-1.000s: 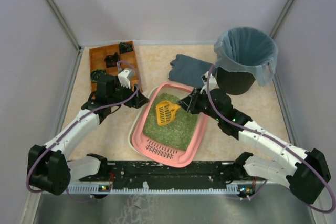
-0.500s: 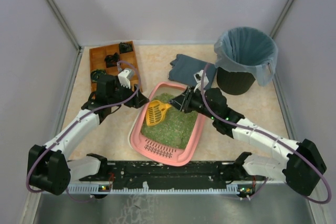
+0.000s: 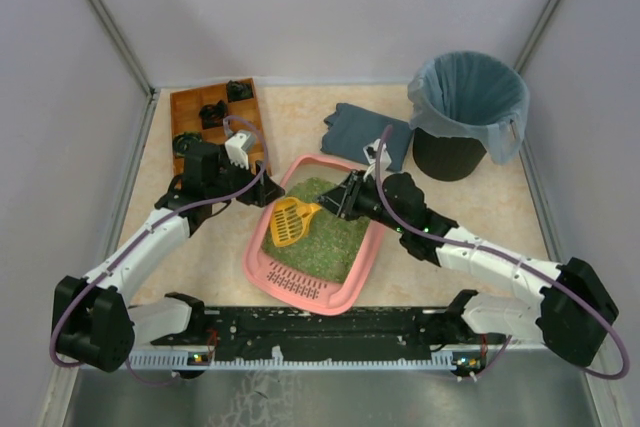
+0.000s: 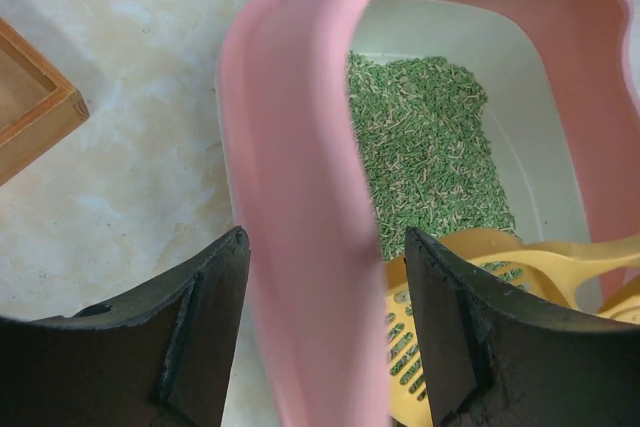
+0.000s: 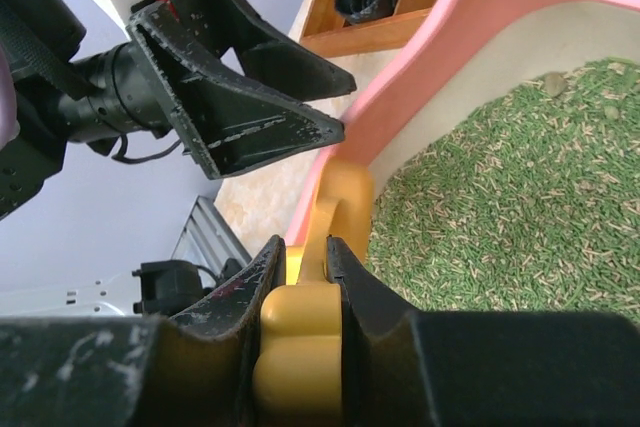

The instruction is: Clean the litter box

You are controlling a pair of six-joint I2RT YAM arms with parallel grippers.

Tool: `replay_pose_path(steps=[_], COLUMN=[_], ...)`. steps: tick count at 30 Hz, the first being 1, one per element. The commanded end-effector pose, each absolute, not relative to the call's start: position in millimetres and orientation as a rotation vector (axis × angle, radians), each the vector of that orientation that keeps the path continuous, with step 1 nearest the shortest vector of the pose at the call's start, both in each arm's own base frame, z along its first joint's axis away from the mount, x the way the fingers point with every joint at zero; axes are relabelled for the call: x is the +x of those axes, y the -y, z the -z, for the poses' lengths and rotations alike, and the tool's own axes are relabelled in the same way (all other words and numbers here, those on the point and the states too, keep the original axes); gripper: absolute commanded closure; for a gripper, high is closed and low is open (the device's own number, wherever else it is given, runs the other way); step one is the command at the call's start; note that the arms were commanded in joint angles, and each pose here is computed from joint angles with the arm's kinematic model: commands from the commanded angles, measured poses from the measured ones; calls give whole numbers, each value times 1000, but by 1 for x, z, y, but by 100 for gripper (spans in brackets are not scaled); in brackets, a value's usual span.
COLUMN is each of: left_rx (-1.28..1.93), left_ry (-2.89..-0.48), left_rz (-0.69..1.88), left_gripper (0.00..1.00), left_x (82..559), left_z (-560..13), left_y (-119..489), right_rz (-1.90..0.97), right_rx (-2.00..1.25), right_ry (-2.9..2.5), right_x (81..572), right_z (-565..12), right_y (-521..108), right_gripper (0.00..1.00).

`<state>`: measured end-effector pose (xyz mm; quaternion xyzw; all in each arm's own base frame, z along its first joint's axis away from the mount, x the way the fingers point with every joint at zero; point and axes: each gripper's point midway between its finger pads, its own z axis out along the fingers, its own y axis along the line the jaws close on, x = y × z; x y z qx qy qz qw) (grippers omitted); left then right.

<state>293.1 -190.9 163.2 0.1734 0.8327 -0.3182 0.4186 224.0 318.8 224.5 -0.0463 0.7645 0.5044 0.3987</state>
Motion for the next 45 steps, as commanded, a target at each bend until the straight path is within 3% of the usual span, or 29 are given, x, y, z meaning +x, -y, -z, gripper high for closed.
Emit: replay_pose_path(steps=[1, 20, 35, 45], left_rx=[470, 464, 462, 460], left_ry=[-2046, -2053, -2057, -2045], left_rz=[852, 844, 841, 822], left_gripper=[31, 30, 30, 26], left_x=[291, 292, 293, 294], left_z=[-175, -173, -173, -176], left_y=[199, 199, 198, 196], right_rz=[-1324, -968, -965, -828], right_rx=[0, 85, 5, 32], right_ry=[-1798, -2005, -2178, -2103], right_x=[227, 227, 223, 232], right_z=[-259, -214, -164, -192], right_y=[-310, -257, -301, -275], right_gripper=[100, 100, 100, 77])
